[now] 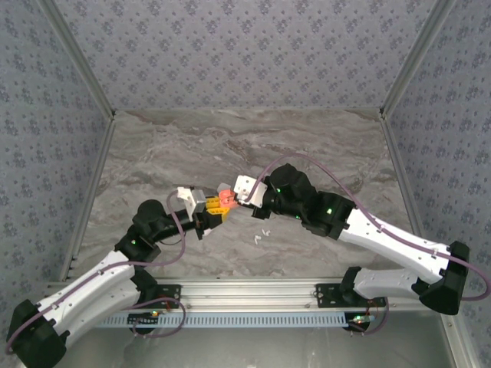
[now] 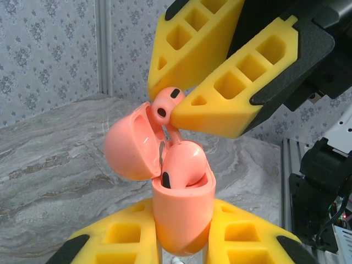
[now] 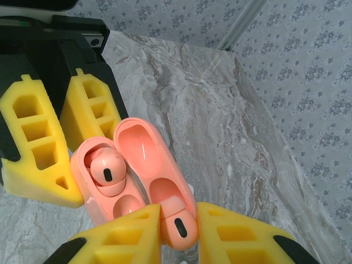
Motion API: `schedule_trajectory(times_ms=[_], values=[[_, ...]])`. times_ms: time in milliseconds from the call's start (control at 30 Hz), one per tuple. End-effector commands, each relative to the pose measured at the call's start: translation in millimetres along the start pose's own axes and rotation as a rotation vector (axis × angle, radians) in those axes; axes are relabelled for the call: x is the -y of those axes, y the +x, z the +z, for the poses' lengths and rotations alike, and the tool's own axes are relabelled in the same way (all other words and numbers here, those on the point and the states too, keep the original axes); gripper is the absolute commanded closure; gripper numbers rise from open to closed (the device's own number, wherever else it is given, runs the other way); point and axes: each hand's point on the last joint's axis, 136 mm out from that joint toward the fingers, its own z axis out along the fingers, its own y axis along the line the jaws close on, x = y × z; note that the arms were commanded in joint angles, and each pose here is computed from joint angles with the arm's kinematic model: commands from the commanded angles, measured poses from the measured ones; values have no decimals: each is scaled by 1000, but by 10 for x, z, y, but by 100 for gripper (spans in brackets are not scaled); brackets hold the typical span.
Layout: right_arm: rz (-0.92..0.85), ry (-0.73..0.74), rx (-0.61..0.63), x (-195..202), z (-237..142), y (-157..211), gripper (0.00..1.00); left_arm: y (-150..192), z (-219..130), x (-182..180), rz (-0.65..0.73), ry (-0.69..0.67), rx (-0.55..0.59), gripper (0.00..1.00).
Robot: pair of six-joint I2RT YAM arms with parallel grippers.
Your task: Insert the wireless bluetooth earbuds into the charging case
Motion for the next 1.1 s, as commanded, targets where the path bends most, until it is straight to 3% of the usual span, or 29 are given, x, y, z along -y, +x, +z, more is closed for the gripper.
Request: schedule_trajectory(times_ms=[0,700,933,1067], values=[[-21,-15,13,-59,-9,5,77,-254,-3,85,22,31,61,100],[-2,-137,61,-251,-97,-22,72,-235,7,81,19,32,57,100],[61,-132,100,-107,-221,-152,59,-226,6,83,20,33,58,100],[153,-159,175,2,-406,-265,45,-227,5,86,23,35,58,100]])
